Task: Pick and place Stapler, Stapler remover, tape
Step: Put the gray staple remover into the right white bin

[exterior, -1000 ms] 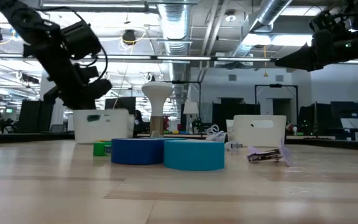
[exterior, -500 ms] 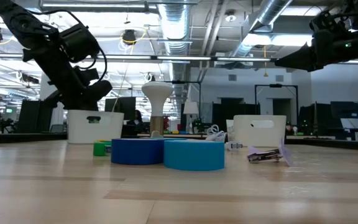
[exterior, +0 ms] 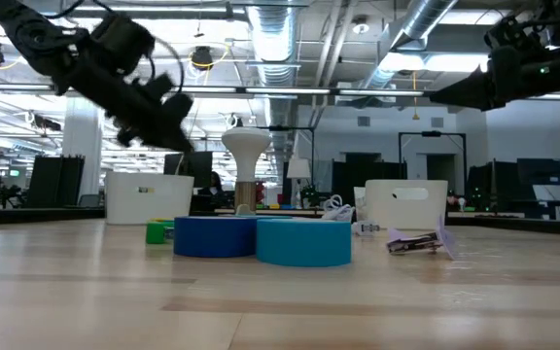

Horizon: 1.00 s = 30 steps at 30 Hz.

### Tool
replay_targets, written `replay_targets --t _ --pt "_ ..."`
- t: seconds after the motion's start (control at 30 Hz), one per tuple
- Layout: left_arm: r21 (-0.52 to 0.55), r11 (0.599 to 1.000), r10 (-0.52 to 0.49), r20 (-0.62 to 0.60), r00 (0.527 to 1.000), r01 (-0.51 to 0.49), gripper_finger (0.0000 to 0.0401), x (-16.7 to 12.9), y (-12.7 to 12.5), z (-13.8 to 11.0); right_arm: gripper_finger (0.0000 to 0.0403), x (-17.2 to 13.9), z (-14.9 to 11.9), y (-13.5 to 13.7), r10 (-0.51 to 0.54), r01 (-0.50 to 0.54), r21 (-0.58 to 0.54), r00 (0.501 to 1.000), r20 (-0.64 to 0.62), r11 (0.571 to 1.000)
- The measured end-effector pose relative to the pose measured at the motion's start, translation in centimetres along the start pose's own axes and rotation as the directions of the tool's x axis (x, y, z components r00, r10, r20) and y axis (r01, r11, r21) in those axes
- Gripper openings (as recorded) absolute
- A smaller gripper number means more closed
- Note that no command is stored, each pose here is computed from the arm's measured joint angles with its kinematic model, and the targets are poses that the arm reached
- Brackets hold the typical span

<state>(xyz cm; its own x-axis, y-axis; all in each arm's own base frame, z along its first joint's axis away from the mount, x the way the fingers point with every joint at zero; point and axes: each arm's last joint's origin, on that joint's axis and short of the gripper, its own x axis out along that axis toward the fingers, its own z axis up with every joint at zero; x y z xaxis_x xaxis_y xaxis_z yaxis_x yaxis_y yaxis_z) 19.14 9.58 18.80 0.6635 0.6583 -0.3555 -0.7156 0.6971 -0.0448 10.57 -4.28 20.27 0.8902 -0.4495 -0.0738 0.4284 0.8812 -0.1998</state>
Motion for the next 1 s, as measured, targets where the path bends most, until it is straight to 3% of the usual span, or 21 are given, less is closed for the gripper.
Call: replay_targets --t 0.23,0.43,0.67,1.0 --pt "0.126 0.972 -0.209 0.067 0.976 0.199 0.0035 -0.9 -3.4 2.6 0.0000 0.0 0.0 0.0 -0.004 0.004 0.000 1.000 0.000 1.000" --pt "0.194 0.930 -0.324 0.028 0.946 0.313 0.0005 -2.3 -6.1 2.6 0.0000 0.0 0.0 -0.1 -0.044 0.044 0.000 0.999 -0.008 0.999" --pt "0.175 0.912 -0.360 -0.092 0.929 0.371 0.0029 -2.4 -7.7 0.8 0.0000 0.0 0.0 -0.1 -0.047 0.047 0.000 0.999 -0.010 0.999" --pt "0.142 0.914 -0.342 -0.239 0.909 0.381 0.0096 0.4 -9.8 -3.4 0.0000 0.0 0.0 -0.1 -0.046 0.046 0.001 0.999 -0.011 0.999"
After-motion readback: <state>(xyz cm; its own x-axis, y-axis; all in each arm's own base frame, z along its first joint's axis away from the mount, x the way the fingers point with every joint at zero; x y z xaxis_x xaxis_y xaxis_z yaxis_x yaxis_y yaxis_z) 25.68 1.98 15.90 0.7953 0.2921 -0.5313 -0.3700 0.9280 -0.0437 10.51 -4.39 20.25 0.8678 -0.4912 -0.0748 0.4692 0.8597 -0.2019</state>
